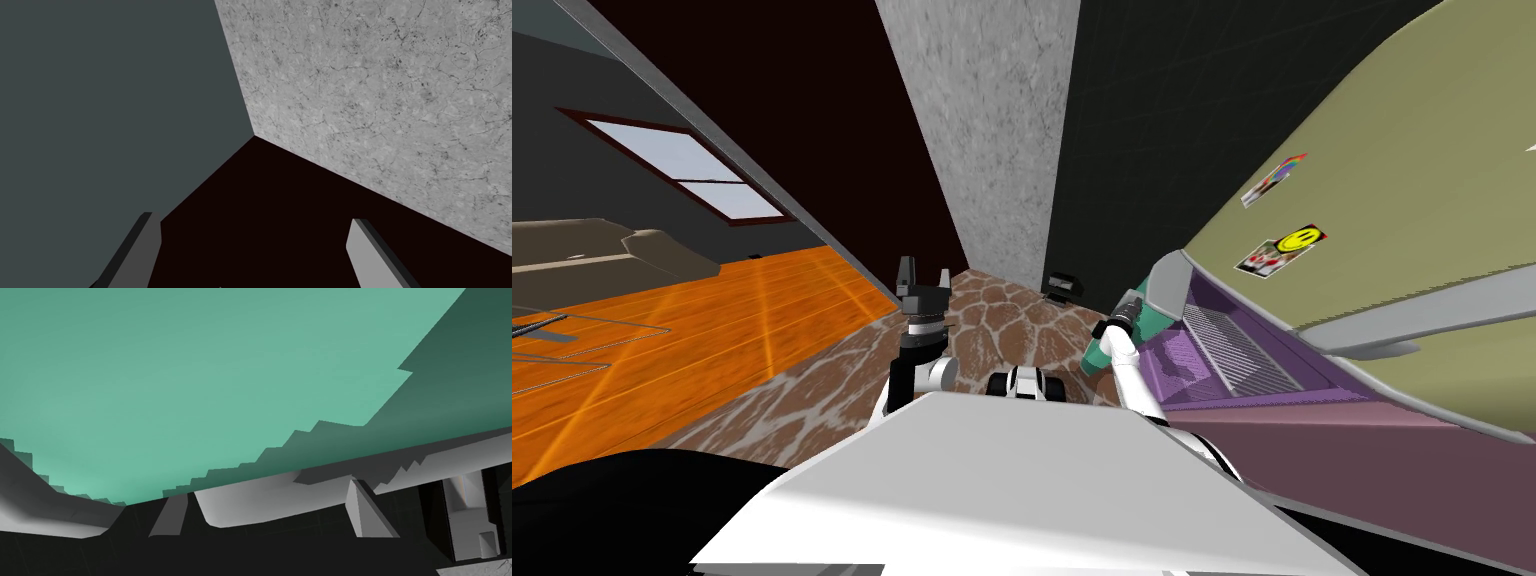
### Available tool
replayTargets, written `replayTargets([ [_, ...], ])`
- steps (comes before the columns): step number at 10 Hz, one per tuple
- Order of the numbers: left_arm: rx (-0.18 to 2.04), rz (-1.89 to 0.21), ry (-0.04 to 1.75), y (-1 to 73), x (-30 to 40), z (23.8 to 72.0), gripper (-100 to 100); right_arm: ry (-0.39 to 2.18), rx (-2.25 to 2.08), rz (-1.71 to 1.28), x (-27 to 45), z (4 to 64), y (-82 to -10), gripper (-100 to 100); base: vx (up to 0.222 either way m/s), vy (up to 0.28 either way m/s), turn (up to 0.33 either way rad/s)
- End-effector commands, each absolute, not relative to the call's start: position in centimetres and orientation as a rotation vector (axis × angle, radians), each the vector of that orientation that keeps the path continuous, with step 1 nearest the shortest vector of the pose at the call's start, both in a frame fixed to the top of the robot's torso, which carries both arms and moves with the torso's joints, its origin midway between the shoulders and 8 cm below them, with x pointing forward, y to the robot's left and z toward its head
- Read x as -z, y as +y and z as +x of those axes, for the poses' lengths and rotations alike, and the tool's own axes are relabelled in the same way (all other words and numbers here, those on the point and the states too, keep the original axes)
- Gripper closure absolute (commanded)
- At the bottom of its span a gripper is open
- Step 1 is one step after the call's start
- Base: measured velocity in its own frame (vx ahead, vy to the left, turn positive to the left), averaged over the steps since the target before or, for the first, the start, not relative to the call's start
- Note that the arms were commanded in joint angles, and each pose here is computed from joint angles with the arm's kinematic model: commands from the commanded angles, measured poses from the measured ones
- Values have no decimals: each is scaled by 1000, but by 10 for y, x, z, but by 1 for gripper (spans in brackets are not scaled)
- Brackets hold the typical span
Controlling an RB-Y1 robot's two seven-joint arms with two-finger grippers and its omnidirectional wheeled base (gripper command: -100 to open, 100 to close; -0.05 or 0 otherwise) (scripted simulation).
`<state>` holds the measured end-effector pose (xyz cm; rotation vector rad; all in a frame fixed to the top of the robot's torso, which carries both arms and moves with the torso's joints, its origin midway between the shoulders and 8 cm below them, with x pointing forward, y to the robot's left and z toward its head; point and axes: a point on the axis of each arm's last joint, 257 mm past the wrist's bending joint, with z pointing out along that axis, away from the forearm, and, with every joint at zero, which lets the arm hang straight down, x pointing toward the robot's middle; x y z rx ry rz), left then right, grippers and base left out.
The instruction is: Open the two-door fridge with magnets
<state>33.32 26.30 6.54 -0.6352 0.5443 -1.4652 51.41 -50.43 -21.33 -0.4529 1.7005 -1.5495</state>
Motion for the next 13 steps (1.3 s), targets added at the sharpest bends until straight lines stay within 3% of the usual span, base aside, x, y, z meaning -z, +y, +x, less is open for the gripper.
replayTargets([
  [1,1465,-635,544,263,-65,333,0,1703,1498,-371,200,525,-509,-100,-4,35,-44],
  [8,1465,-635,544,263,-65,333,0,1744,1392,-295,202,539,-502,-100,4,24,-30],
  [9,1465,-635,544,263,-65,333,0,1746,1391,-295,203,539,-502,100,0,0,0],
  [13,1465,-635,544,263,-65,333,0,1777,1451,-224,202,523,-519,100,200,141,-7],
])
